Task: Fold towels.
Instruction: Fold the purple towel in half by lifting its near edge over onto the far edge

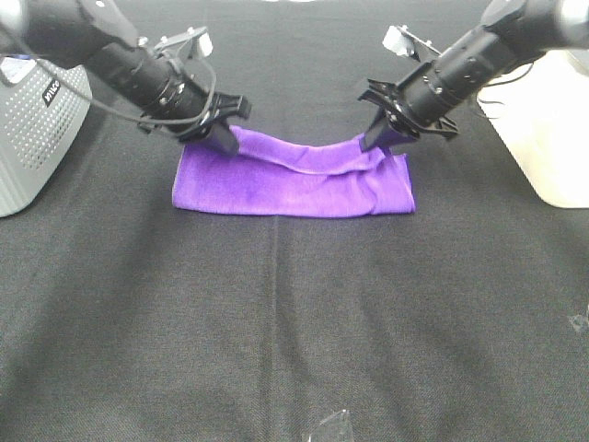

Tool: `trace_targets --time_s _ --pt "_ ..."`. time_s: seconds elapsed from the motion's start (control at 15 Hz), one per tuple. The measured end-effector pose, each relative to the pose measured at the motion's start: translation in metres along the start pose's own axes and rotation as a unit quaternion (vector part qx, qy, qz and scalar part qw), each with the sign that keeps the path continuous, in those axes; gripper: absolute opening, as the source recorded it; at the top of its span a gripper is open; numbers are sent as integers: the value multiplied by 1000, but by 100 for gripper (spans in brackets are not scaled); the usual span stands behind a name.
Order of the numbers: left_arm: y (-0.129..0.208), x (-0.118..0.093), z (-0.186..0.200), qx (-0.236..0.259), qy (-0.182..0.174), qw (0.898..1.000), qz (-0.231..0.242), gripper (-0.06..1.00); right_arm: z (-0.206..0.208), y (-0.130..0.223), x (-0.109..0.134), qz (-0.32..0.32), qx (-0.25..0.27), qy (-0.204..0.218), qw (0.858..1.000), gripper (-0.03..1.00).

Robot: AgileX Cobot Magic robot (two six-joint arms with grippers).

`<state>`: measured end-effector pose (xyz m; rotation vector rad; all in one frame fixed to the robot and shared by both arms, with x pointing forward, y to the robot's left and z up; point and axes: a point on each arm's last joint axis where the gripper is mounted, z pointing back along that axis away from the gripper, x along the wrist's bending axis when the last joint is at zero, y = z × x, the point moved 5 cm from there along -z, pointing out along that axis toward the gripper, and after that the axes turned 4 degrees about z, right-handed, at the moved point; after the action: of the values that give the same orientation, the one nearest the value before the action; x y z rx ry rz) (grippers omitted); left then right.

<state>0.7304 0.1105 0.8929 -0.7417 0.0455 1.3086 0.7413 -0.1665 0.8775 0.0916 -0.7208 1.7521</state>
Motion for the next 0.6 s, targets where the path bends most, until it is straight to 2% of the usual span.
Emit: trace_targets --time_s 0.4,0.6 --pt "-6 8 -12 -5 -1 1000 1 0 0 -11 -15 15 -27 52 998 1" --pt "-9 11 -14 -19 -7 1000 2 0 0 -13 -18 21 -34 63 997 9"
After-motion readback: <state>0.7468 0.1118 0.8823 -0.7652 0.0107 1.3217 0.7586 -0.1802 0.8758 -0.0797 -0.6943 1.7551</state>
